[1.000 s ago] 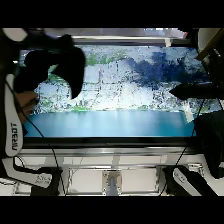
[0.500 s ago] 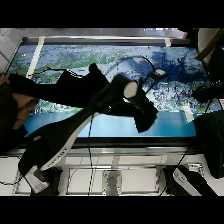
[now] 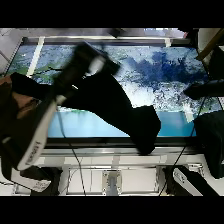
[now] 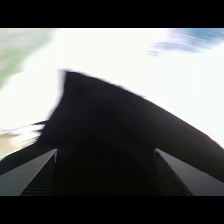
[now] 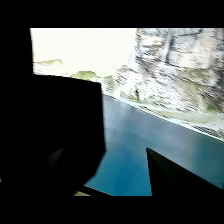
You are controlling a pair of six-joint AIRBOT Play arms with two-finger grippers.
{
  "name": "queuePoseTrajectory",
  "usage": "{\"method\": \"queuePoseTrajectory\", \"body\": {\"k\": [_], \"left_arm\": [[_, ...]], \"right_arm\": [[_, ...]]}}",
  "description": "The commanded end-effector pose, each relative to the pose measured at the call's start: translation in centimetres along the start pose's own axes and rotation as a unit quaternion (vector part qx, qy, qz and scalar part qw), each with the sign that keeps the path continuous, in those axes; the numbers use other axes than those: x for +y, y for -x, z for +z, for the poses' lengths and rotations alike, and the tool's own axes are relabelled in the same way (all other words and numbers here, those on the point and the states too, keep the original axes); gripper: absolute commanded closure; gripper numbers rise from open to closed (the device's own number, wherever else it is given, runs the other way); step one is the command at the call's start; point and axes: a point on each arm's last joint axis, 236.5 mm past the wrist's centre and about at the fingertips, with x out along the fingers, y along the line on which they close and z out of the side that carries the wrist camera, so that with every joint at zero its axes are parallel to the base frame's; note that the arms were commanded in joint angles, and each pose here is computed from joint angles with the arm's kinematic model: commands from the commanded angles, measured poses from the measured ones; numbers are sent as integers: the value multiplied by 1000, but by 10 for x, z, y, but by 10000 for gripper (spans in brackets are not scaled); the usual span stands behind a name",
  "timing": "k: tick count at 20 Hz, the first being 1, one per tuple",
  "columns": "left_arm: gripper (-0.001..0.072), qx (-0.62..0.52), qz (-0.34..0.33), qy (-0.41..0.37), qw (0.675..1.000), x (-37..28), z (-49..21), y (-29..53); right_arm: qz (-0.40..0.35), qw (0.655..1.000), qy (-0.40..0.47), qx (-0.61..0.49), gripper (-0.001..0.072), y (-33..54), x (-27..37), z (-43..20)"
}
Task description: Fold the clothes and pants, and hang the long-sleeved shirts on hangers.
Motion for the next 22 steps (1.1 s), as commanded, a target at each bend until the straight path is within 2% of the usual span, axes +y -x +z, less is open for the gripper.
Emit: {"method": "queuePoseTrajectory", "body": {"k": [1,3,4,6,10,14,18,19,20,21,22], "left_arm": [[-3,74,62,200,975,155,-59,-18],[-3,114,12,297,948,194,-100,-48],[-2,116,-12,315,942,209,-112,-63],[-1,130,-57,337,931,225,-140,-95],[-1,161,-60,347,922,235,-189,-160],[5,109,-165,336,921,174,-161,-206],[11,210,-241,288,903,94,-202,-219],[72,233,-254,275,898,80,-212,-218],[186,246,-258,268,895,71,-218,-219],[346,249,-262,265,894,64,-219,-221],[621,247,-262,261,896,60,-217,-222]], "right_arm": [[124,989,-53,-63,164,-27,44,30],[145,987,-54,-36,164,-50,56,21],[160,985,-56,-16,164,-62,67,15],[190,981,-42,19,164,-84,94,7],[231,972,15,46,163,-135,165,5],[241,968,57,40,163,-197,233,0],[252,962,67,81,163,-224,256,-27],[253,961,68,83,163,-223,257,-27],[254,961,68,82,163,-221,257,-27],[256,961,70,84,163,-219,257,-26],[257,960,72,83,164,-218,258,-24]]}}
